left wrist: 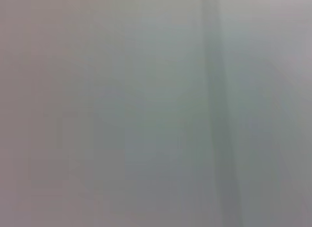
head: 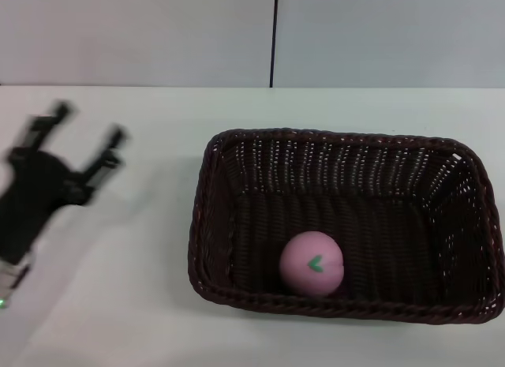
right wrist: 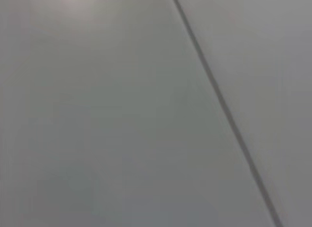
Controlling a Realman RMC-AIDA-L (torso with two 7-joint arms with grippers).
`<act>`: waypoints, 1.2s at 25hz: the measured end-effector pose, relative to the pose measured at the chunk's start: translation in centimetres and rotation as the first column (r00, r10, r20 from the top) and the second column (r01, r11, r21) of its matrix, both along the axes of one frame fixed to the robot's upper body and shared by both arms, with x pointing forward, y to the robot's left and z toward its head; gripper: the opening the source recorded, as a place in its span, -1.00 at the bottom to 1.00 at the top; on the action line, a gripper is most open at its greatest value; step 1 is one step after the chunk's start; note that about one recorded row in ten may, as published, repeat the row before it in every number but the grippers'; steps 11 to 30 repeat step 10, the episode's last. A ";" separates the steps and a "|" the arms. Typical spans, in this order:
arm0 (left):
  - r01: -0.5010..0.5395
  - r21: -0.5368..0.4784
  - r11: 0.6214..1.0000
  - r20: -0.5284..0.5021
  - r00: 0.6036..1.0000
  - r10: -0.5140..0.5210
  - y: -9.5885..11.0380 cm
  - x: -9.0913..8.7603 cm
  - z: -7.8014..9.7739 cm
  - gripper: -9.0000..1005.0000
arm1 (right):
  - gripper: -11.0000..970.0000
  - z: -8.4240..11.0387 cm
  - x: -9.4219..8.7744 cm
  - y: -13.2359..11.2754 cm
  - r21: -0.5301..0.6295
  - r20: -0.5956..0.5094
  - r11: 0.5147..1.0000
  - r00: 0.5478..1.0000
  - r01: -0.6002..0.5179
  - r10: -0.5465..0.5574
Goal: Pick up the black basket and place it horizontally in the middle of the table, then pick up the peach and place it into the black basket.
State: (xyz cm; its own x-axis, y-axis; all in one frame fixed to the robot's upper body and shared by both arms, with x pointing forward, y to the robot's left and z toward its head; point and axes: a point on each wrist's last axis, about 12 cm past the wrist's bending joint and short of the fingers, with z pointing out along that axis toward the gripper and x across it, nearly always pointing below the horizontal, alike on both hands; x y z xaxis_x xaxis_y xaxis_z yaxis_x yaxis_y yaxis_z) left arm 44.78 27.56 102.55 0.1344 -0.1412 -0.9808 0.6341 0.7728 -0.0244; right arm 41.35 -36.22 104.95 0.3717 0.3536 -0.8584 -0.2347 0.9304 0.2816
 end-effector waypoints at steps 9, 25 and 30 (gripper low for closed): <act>-0.557 0.004 0.830 0.027 0.830 0.557 4.9 -4.3 -1.5 0.67 | 0.15 -1.5 -1.7 -0.1 0.042 -0.040 0.977 0.978 0.207 -0.206; -0.570 0.004 0.822 0.031 0.821 0.570 5.1 -4.5 -1.5 0.67 | 0.15 -1.6 -1.8 0.1 0.038 -0.042 0.976 0.976 0.215 -0.214; -0.570 0.004 0.822 0.031 0.821 0.570 5.1 -4.5 -1.5 0.67 | 0.15 -1.6 -1.8 0.1 0.038 -0.042 0.976 0.976 0.215 -0.214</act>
